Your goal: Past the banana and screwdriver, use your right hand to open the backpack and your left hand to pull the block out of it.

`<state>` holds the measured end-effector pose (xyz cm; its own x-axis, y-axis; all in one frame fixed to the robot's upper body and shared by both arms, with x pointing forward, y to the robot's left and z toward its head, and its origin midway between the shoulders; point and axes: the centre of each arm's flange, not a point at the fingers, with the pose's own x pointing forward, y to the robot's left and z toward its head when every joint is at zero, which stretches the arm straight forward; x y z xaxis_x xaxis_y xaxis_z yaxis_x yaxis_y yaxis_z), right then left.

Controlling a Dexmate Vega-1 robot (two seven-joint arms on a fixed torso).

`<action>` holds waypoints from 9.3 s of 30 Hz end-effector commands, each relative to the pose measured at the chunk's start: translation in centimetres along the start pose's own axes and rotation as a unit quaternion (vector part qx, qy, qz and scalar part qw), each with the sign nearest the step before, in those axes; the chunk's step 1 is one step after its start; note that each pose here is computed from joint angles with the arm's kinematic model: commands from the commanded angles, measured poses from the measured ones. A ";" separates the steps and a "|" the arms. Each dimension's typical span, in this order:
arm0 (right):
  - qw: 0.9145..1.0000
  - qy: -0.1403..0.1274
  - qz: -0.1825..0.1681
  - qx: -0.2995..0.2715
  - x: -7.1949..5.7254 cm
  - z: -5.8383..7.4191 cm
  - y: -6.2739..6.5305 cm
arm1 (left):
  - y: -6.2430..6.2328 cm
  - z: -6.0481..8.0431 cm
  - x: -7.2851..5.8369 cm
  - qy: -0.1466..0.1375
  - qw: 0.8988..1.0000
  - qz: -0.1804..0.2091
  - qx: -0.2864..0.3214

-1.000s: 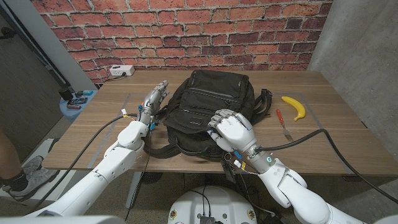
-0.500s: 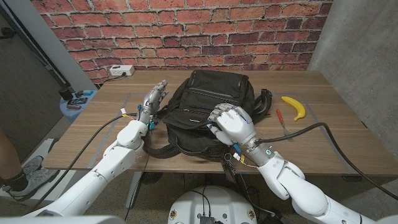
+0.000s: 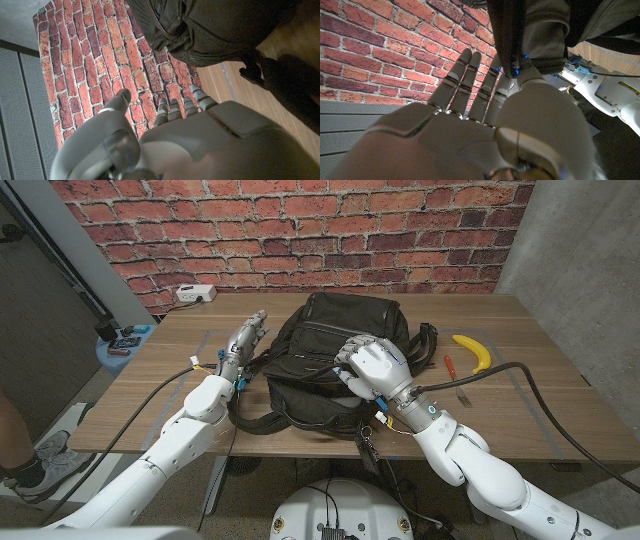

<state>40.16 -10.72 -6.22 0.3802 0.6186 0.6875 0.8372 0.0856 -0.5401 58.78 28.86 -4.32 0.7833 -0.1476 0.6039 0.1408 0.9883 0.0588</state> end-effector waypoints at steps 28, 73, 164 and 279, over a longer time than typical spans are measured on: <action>0.996 0.070 -0.007 0.055 3.0 -5.1 0.0 | -0.7 1.3 -2.9 -0.008 1.000 -0.008 0.011; 0.978 0.141 -0.039 0.149 7.5 -11.4 1.2 | -0.1 3.1 -7.6 -0.023 0.999 0.022 0.023; 0.955 0.171 -0.078 0.229 11.2 -16.1 3.7 | -7.4 8.2 -10.7 0.005 0.987 -0.072 0.144; 0.937 0.154 -0.138 0.282 10.0 -17.3 4.6 | -18.2 12.5 -4.5 0.225 0.866 -0.138 0.425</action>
<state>54.53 -16.98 7.03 0.3527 0.2728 0.8951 0.6181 0.6502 -0.4418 44.63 13.89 1.32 0.9677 -0.1929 0.1625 -0.0129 0.6058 0.7955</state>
